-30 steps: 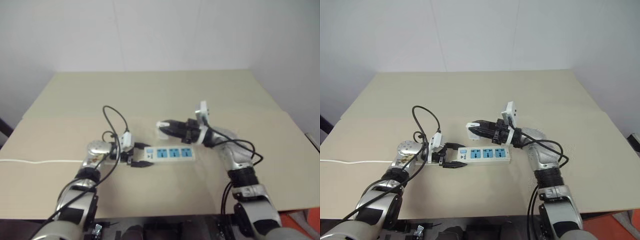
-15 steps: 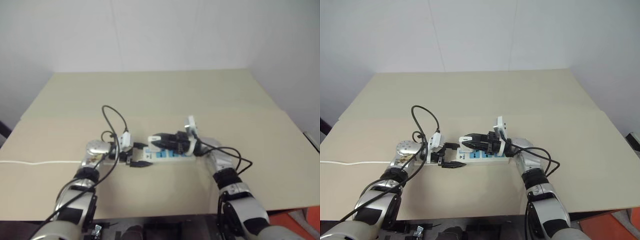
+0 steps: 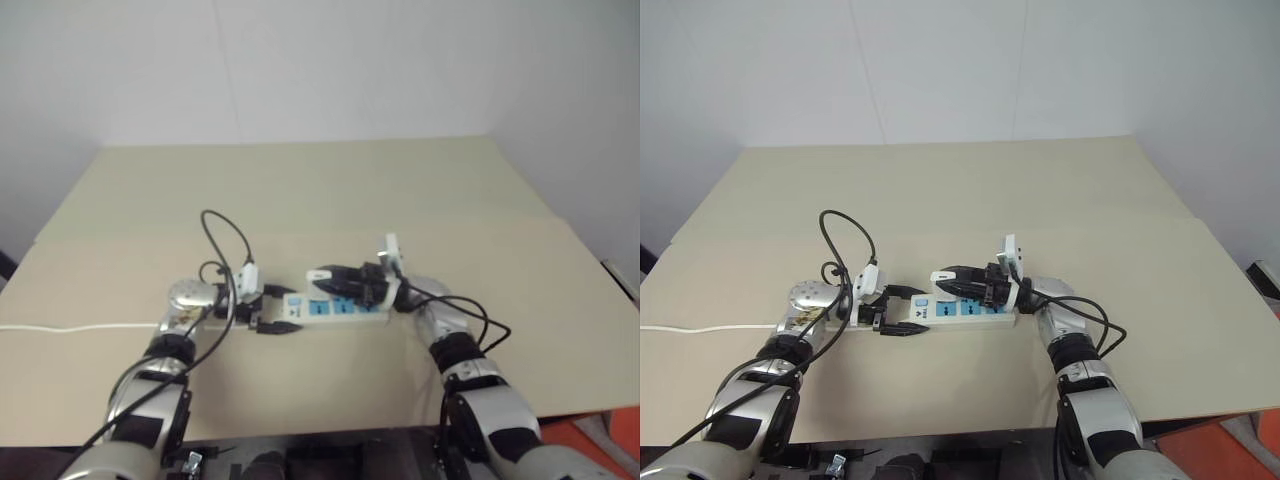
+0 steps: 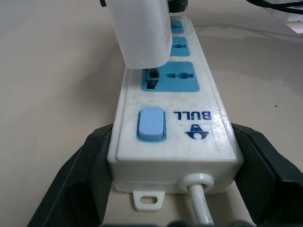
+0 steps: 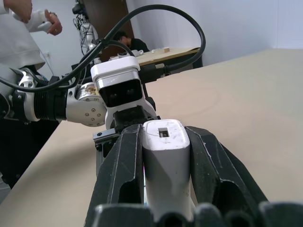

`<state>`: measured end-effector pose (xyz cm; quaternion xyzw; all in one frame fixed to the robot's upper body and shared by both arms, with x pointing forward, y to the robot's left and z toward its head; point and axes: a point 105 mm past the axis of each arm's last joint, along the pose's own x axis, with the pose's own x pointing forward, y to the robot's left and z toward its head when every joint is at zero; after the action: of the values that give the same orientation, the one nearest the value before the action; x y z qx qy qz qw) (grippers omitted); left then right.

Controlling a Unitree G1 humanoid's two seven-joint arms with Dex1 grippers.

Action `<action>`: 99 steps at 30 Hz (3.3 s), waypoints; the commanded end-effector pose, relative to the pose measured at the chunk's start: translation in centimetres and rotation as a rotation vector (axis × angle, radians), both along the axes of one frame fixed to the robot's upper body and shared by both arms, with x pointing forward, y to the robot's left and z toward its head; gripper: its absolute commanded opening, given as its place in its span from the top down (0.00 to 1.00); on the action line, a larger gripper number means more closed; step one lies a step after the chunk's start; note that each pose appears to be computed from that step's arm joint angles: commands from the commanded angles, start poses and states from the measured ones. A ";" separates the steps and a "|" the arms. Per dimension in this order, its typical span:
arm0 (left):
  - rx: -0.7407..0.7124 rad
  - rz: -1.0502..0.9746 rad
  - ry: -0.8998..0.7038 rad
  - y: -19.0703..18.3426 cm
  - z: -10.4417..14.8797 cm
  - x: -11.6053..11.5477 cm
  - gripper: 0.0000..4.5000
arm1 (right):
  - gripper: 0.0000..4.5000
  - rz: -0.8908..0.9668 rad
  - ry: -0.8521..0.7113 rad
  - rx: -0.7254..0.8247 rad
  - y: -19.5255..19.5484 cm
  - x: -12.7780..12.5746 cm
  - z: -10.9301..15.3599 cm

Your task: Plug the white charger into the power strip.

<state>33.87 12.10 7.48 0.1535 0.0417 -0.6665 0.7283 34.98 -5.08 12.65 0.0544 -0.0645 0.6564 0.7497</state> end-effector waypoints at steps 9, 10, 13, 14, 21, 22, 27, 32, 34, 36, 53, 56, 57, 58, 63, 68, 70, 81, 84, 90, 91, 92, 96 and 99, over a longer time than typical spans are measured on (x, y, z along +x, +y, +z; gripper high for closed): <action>0.016 -0.012 -0.007 -0.1 -0.1 -0.1 0.28 | 0.75 0.006 -0.038 -0.014 0.7 0.4 0.5; 0.014 -0.011 -0.006 -0.1 -0.1 -0.2 0.28 | 0.75 0.007 -0.035 -0.016 0.7 0.4 0.4; 0.012 -0.011 -0.005 -0.1 -0.1 -0.2 0.28 | 0.75 0.013 -0.033 -0.026 0.9 0.3 0.2; 0.011 -0.010 -0.005 -0.1 -0.1 -0.2 0.28 | 0.75 0.013 -0.031 -0.028 0.9 0.3 0.0; 0.006 -0.007 -0.007 -0.2 -0.1 -0.2 0.28 | 0.75 0.005 -0.013 -0.044 0.4 0.2 -0.9; 0.005 -0.008 -0.007 -0.2 -0.1 -0.2 0.28 | 0.75 0.004 -0.011 -0.050 0.3 0.2 -1.1; 0.003 -0.010 -0.007 -0.2 -0.1 -0.2 0.28 | 0.75 -0.007 -0.009 -0.084 0.0 0.1 -2.3; 0.005 -0.008 -0.005 0.0 0.0 -0.1 0.28 | 0.75 -0.002 -0.042 -0.140 -0.3 -0.4 -3.4; 0.006 -0.010 -0.003 0.1 0.0 -0.2 0.28 | 0.75 0.014 -0.045 -0.181 -0.4 -0.6 -4.1; 0.006 -0.011 -0.001 0.1 -0.1 -0.2 0.28 | 0.75 0.022 -0.038 -0.209 -0.3 -0.7 -4.5; -0.001 -0.016 0.006 0.0 -0.2 -0.5 0.28 | 0.75 0.007 0.169 -0.316 0.5 -0.1 -7.1; 0.000 -0.013 0.006 0.1 -0.2 -0.5 0.28 | 0.75 -0.003 0.175 -0.335 0.1 -0.1 -7.6; 0.001 -0.012 0.006 0.1 -0.2 -0.6 0.28 | 0.75 0.008 0.160 -0.335 -0.1 -0.4 -7.7; 0.003 -0.012 0.007 0.1 -0.3 -0.6 0.28 | 0.75 0.018 0.147 -0.331 -0.2 -0.7 -7.7; 0.008 -0.013 0.006 0.1 -0.4 -0.6 0.28 | 0.75 0.034 0.117 -0.322 -0.4 -1.3 -8.0; 0.004 -0.013 0.003 -0.1 -0.2 -0.4 0.28 | 0.75 0.033 0.156 -0.352 -0.5 -1.1 -8.3; 0.010 -0.014 0.001 -0.1 -0.3 -0.4 0.28 | 0.75 0.041 0.148 -0.364 -0.5 -1.1 -8.3; 0.007 -0.008 0.003 -0.2 -0.4 -0.5 0.28 | 0.16 0.012 0.093 -0.341 -1.0 -0.8 -7.5; 0.008 -0.008 0.002 -0.2 -0.4 -0.5 0.28 | 0.01 0.024 0.063 -0.330 -1.2 -0.8 -6.9; 0.010 -0.011 -0.004 -0.4 -0.2 -0.3 0.28 | 0.01 0.048 -0.049 -0.304 -1.2 -0.3 -4.3; 0.010 -0.011 -0.005 -0.4 -0.2 -0.2 0.28 | 0.01 0.056 -0.047 -0.308 -1.2 -0.2 -3.9; 0.011 -0.011 -0.006 -0.4 -0.2 -0.2 0.28 | 0.01 0.058 -0.047 -0.305 -1.1 0.1 -3.3; 0.013 -0.013 -0.006 -0.5 -0.2 -0.2 0.28 | 0.01 0.072 -0.079 -0.263 -0.5 0.5 -0.8; 0.013 -0.015 -0.005 -0.5 -0.3 -0.2 0.28 | 0.01 0.068 -0.076 -0.258 -0.2 0.6 0.0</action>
<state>33.52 12.09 6.72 0.1441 0.0494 -0.6619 0.7339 35.33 -5.81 10.69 -0.0616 0.0214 0.6825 0.7279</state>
